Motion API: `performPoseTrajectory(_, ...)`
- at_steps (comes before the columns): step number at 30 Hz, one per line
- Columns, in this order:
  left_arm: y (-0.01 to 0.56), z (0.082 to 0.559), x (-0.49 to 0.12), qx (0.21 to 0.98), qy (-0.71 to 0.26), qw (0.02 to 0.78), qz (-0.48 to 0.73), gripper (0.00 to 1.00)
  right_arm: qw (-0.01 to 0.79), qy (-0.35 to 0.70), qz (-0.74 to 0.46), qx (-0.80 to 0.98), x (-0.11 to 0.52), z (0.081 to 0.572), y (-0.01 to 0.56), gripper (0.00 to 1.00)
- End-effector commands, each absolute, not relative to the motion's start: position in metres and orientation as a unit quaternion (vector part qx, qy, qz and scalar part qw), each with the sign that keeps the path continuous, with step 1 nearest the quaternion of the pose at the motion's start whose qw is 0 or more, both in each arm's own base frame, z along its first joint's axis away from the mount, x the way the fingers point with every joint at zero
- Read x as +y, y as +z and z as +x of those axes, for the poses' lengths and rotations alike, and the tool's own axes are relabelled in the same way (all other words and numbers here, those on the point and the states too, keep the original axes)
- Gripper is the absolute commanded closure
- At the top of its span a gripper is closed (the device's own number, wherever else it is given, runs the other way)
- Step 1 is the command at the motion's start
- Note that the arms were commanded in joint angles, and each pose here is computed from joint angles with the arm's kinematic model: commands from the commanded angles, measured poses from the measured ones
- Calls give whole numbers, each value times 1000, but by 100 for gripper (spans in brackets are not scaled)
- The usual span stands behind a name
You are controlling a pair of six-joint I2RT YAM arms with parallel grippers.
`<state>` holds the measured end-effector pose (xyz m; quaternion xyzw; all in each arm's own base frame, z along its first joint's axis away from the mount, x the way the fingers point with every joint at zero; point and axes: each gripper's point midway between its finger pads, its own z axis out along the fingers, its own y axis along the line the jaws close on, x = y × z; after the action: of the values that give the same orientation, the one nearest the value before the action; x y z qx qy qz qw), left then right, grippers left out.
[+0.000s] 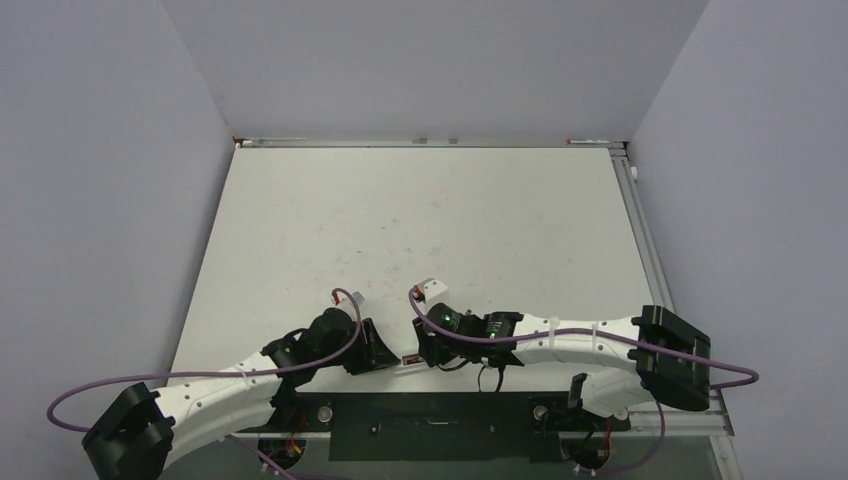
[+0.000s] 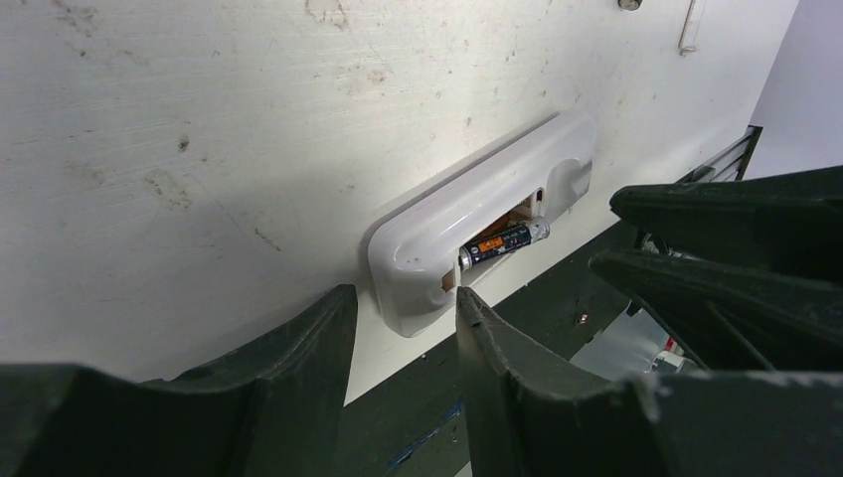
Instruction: Load the batteries into the remote control
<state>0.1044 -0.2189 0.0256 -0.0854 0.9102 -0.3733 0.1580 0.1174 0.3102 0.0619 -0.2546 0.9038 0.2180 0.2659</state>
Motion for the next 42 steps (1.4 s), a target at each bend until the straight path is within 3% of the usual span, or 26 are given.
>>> performPoseTrajectory(1,13,102,-211,920,-350,160,-81,62,283,232,-234,901,328,122,79,72)
performPoseTrajectory(17,12,103,-214,919,-353,158,-73,70,268,210,-227,912,331,119,66,74)
performPoseTrajectory(42,12,104,-216,918,-357,160,-73,71,244,208,-237,917,337,108,55,86)
